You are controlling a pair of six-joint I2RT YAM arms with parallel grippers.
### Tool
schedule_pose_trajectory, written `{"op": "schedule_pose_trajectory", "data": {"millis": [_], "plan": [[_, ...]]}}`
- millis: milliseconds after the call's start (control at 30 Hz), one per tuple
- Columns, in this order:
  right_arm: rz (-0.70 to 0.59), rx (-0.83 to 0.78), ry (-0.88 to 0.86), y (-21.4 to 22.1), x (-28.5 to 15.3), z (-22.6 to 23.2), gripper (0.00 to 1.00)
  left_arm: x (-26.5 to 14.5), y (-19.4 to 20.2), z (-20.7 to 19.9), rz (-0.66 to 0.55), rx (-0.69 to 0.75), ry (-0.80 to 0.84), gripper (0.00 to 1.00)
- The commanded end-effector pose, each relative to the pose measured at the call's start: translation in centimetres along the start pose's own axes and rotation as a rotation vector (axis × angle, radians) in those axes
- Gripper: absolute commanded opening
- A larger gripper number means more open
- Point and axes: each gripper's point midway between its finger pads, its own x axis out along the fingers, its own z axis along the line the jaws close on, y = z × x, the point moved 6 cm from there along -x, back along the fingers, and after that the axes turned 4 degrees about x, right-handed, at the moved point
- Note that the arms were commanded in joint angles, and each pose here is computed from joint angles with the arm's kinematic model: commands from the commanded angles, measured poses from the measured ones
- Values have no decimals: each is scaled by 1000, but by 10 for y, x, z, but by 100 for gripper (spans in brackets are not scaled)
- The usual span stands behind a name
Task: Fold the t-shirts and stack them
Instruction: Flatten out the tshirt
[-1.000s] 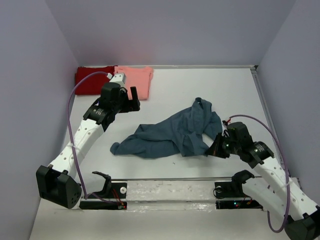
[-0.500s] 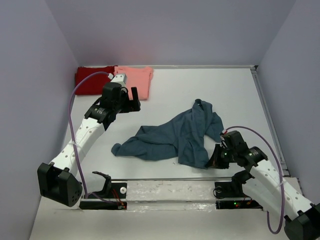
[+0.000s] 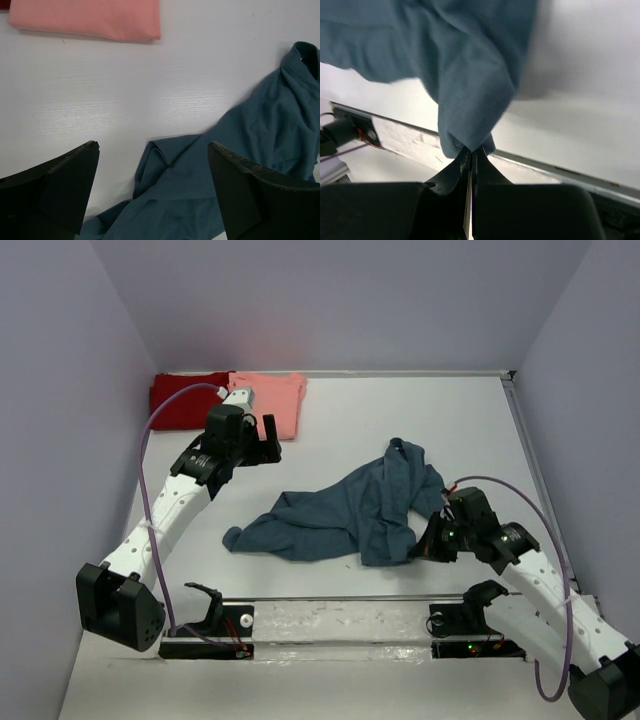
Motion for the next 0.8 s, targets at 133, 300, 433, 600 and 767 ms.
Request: {"op": "schedule_pose_trajectory", "data": {"millis": [133, 300, 433, 600, 767], "plan": [[-232, -150, -90, -82, -26, 78, 0, 2, -1, -4, 7, 16, 40, 99], [-300, -234, -15, -136, -21, 113, 0, 6, 3, -9, 38, 18, 86, 99], [-407, -286, -25, -192, -31, 161, 0, 10, 6, -10, 58, 21, 97, 99], [-465, -265, -9, -260, -34, 177, 0, 11, 9, -13, 73, 26, 121, 99], [-488, -246, 8, -307, -45, 177, 0, 14, 14, -17, 94, 30, 146, 99]]}}
